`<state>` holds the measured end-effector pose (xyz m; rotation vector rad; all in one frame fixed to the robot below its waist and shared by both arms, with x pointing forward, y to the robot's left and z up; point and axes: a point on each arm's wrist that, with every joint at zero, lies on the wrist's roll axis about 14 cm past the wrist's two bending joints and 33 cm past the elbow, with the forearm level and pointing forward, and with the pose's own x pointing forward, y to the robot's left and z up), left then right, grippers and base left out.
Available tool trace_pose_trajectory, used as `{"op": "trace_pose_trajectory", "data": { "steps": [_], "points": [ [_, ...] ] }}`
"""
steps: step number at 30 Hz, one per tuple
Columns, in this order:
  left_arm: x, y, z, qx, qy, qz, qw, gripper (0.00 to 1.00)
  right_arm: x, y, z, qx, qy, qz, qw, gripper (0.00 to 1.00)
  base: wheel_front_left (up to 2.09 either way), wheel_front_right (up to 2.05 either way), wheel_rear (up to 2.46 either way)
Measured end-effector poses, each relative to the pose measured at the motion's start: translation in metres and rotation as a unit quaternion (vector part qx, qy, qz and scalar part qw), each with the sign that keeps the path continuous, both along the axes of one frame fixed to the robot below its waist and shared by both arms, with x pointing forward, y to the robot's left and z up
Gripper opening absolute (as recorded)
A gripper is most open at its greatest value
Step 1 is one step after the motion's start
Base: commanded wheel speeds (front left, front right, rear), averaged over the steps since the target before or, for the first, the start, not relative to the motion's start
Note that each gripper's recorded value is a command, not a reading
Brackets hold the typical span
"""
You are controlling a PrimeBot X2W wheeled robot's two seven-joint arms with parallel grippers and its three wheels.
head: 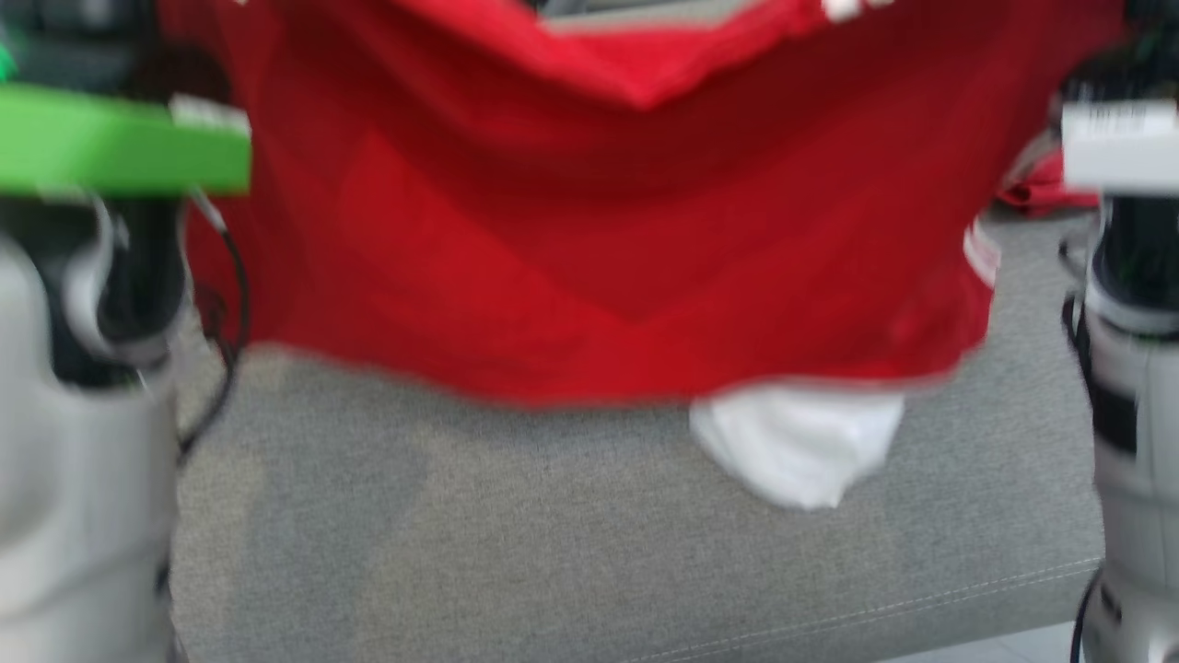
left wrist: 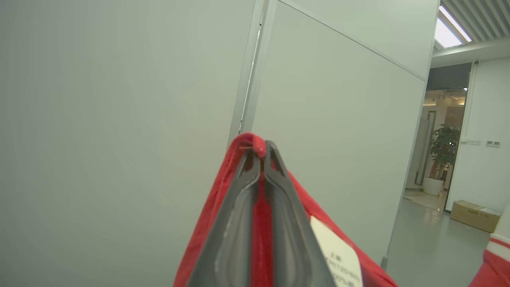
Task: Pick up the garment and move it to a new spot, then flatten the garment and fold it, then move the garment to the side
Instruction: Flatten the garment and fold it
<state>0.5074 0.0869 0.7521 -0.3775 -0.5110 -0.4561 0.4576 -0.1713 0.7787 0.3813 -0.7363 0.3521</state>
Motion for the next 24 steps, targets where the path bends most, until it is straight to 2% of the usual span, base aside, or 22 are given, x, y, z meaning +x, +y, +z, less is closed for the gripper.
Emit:
{"op": "trace_pose_trajectory", "data": {
  "steps": [2,3,5,7,11,14,16,20,24],
  "points": [
    [0.028,0.000,0.011,0.016,-0.012,0.013,1.000,0.00,0.030,0.007,0.012,-0.015,-0.009,-0.001,1.000,0.00,0.00,0.00,0.00],
    [0.028,0.000,0.011,0.016,-0.012,0.013,1.000,0.00,0.030,0.007,0.012,-0.015,-0.009,-0.001,1.000,0.00,0.00,0.00,0.00],
    [0.060,0.005,0.014,0.031,-0.006,0.031,0.999,0.00,0.061,0.014,0.021,-0.030,-0.017,-0.008,0.999,0.00,0.00,0.00,0.00],
    [0.093,0.016,0.013,0.059,0.000,0.065,0.996,0.00,0.092,0.022,0.028,-0.041,-0.023,-0.015,0.999,0.00,0.00,0.00,0.00],
    [0.152,0.058,0.008,0.058,0.018,0.152,0.986,0.00,0.149,0.036,0.028,-0.048,-0.024,-0.037,0.998,0.00,0.00,0.00,0.00],
    [0.176,0.076,0.017,0.073,-0.013,0.200,0.977,0.00,0.179,0.040,0.026,-0.047,-0.020,-0.052,0.997,0.00,0.00,0.00,0.00],
    [0.188,0.078,0.019,0.069,-0.031,0.207,0.975,0.00,0.192,0.041,0.026,-0.042,-0.018,-0.055,0.997,0.00,0.00,0.00,0.00],
    [0.220,0.084,-0.032,0.065,0.002,0.209,0.976,0.00,0.219,0.048,-0.014,-0.057,0.017,-0.048,0.997,0.00,0.00,0.00,0.00],
    [0.246,0.093,-0.104,0.068,0.061,0.210,0.973,0.00,0.240,0.056,-0.086,-0.068,0.084,-0.031,0.994,0.00,0.00,0.00,0.00]
  ]
}}
